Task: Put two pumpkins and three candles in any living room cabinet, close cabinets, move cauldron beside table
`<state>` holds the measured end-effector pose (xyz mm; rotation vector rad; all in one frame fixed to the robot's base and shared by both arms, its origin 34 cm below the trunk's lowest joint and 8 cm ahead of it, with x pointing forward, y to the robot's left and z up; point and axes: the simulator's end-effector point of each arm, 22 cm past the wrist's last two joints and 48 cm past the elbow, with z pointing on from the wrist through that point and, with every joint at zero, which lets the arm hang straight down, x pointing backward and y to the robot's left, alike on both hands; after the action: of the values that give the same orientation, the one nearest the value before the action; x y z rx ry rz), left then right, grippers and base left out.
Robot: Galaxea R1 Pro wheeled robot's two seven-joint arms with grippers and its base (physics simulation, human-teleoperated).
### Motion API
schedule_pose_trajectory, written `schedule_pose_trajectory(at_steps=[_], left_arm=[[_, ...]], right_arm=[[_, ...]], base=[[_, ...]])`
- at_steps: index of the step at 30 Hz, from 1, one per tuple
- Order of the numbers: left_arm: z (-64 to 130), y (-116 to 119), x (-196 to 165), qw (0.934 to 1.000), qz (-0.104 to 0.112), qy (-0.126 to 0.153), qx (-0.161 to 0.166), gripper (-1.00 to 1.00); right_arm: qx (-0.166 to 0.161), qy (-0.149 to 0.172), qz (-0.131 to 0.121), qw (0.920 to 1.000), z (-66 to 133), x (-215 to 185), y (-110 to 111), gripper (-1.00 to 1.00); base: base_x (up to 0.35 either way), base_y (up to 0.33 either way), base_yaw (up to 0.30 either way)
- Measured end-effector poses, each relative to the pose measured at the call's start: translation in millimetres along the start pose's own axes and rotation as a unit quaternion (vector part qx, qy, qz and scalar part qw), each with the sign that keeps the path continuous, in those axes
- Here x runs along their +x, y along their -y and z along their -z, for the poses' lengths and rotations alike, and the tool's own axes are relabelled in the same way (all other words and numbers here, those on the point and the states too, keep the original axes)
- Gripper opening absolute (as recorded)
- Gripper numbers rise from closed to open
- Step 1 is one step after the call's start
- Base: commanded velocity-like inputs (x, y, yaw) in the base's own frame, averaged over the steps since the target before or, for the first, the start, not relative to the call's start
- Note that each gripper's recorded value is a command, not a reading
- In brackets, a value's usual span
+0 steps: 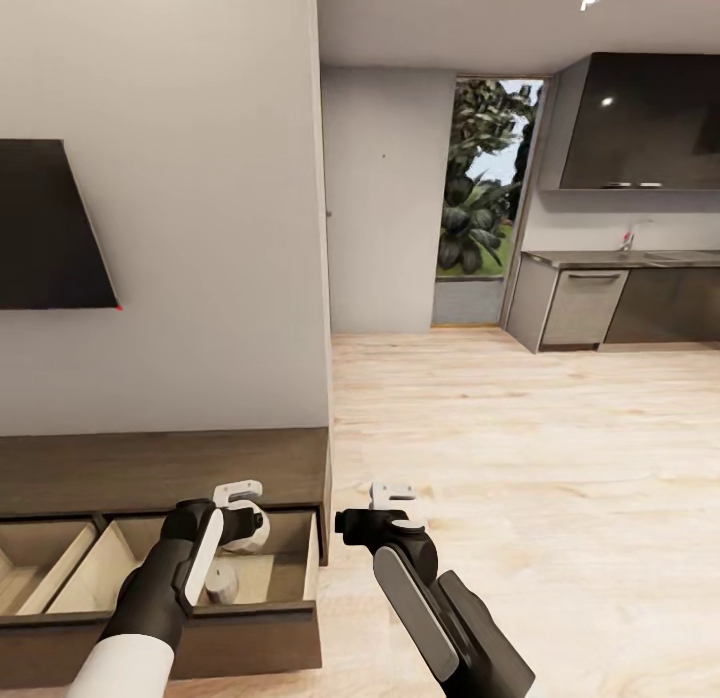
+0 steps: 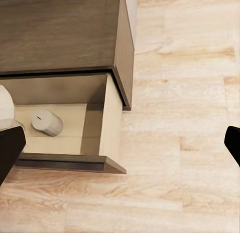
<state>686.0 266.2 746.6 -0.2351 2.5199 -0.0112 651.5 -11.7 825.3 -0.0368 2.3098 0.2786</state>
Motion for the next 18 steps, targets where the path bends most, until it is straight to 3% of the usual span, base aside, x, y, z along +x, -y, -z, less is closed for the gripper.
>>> schedule_pose_trajectory(at_steps=[10, 18], left_arm=[[-0.4, -1, 1, 1.0, 0.0, -0.003, -0.001, -1.0], [-11.9, -3, 11, 1.0, 0.0, -0.006, -0.003, -1.0]], right_arm=[[-0.003, 0.003, -0.003, 1.0, -0.7, -1, -1, 1.0], [-0.002, 0.013, -0.012, 0.9998, -9.7, 5, 3, 1.0]], base=[[0.005, 0.0, 0.0], [0.0, 0.0, 0.0]])
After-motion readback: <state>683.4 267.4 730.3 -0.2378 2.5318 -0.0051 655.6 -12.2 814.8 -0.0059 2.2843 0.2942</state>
